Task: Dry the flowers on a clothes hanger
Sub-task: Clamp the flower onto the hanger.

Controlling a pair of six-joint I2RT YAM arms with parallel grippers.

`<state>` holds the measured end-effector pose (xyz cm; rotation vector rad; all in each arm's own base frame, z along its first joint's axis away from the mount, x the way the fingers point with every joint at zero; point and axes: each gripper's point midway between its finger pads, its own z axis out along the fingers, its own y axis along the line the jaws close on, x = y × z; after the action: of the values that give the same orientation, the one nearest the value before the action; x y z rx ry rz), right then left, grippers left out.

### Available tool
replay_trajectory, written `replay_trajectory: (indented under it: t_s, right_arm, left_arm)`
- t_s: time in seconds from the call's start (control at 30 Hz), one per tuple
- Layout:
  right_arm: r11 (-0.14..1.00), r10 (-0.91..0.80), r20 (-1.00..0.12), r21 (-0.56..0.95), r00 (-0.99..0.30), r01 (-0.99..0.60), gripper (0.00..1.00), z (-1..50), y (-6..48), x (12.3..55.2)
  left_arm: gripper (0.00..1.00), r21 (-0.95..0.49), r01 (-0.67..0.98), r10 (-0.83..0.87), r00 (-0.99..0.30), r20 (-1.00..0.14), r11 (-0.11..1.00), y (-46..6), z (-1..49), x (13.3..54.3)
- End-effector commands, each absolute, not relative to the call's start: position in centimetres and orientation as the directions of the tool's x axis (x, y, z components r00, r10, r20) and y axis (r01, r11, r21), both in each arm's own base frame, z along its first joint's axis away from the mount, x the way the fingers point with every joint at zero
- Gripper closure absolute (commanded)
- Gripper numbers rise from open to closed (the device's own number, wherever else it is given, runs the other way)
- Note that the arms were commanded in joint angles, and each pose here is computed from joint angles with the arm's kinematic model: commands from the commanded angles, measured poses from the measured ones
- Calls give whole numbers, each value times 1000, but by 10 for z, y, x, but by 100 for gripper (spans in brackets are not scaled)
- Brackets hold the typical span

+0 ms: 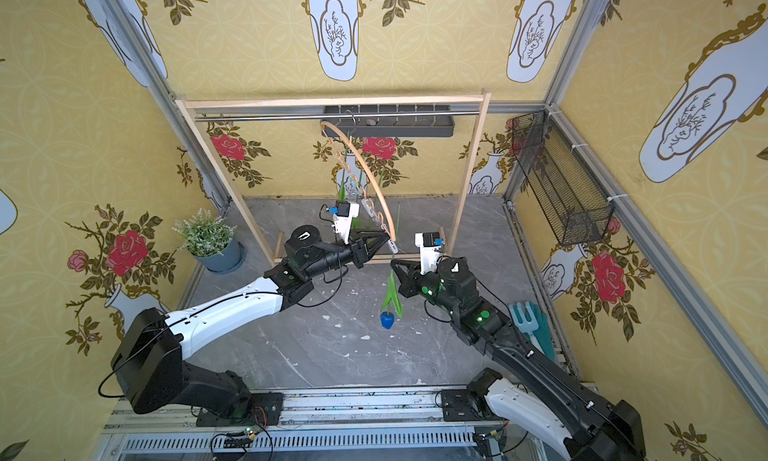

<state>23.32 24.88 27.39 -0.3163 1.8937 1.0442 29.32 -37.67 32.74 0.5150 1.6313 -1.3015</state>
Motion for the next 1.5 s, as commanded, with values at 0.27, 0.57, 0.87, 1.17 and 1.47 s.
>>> replay_trajectory:
  t_s: [0.27, 0.57, 0.87, 1.17, 1.47]
  right_arm:
    - [549, 201, -852, 506, -483, -665, 100, 299, 257, 228]
    - [548, 209, -856, 503, -472, -669, 100, 304, 257, 229]
    - [554, 205, -865, 488, -457, -675, 100, 308, 258, 232]
    - [562, 198, -872, 475, -448, -677, 100, 312, 259, 235]
    - [562, 205, -871, 478, -447, -675, 100, 314, 257, 234]
  left_arm:
    - [87, -508, 790, -224, -457, -861, 343, -376, 323, 292]
    - [81, -516, 786, -232, -462, -856, 339, -376, 322, 292]
    - [83, -516, 787, -232, -462, -856, 339, -375, 321, 292]
    - [82, -515, 787, -233, -460, -857, 341, -375, 322, 292]
    - [74, -513, 786, -240, -455, -858, 345, -374, 326, 293]
